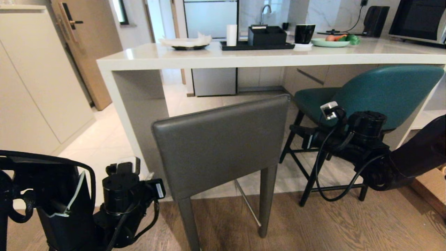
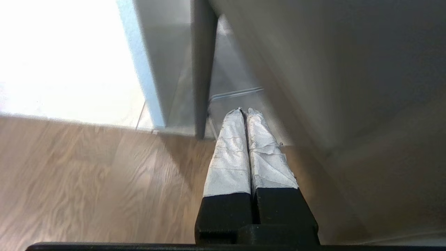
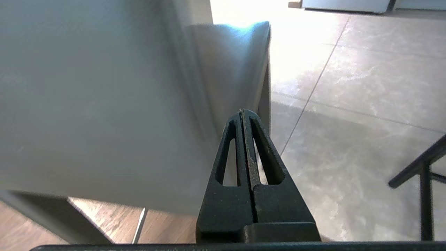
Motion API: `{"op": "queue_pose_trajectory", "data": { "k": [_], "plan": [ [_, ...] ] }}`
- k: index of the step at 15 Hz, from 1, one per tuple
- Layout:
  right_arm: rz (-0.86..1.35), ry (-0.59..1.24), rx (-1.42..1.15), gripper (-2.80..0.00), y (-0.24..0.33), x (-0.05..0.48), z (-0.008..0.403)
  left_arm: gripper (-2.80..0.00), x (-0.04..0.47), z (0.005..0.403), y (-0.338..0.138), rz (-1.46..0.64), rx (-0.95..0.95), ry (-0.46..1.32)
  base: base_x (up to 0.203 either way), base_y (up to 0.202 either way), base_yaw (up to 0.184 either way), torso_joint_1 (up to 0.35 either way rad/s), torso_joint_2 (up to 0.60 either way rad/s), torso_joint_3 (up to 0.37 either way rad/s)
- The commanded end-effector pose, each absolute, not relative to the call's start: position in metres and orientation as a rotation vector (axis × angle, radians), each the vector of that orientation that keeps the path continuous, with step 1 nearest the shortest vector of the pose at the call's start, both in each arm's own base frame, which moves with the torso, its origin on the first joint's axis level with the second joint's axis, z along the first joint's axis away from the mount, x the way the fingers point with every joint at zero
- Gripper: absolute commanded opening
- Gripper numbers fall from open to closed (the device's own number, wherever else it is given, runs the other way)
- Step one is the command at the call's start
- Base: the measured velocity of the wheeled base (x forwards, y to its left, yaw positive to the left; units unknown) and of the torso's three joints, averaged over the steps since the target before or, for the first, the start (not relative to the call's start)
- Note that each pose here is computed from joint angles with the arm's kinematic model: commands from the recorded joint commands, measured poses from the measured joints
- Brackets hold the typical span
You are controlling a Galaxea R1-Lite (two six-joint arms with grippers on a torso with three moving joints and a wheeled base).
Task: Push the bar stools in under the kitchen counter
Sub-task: Push the gray chair back under the dining table
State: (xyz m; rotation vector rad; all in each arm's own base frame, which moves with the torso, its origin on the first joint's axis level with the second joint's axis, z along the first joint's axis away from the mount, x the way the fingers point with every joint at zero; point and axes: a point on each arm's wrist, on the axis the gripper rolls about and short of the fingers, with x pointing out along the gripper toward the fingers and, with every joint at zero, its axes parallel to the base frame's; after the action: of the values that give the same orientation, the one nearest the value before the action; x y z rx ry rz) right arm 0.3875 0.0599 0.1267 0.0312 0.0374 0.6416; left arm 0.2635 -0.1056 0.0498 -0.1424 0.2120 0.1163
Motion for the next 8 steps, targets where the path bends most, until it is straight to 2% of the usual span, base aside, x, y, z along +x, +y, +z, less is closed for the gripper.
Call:
{"op": "queue_pose_trajectory", "data": {
  "k": [1, 8],
  "plan": [
    [0.677, 0.019, 0.028, -2.8, 0.069, 0.396, 0.133, -2.8, 0.262, 0.065, -0.106, 0.105, -0.173, 0.155, 0.0, 0.0, 0.0, 0.0, 0.0, 0.0],
    [0.743, 0.014, 0.029, -2.8, 0.078, 0.417, 0.125, -2.8, 0.258, 0.076, -0.121, 0.039, -0.163, 0.12, 0.0, 0.0, 0.0, 0.0, 0.0, 0.0]
  ]
}}
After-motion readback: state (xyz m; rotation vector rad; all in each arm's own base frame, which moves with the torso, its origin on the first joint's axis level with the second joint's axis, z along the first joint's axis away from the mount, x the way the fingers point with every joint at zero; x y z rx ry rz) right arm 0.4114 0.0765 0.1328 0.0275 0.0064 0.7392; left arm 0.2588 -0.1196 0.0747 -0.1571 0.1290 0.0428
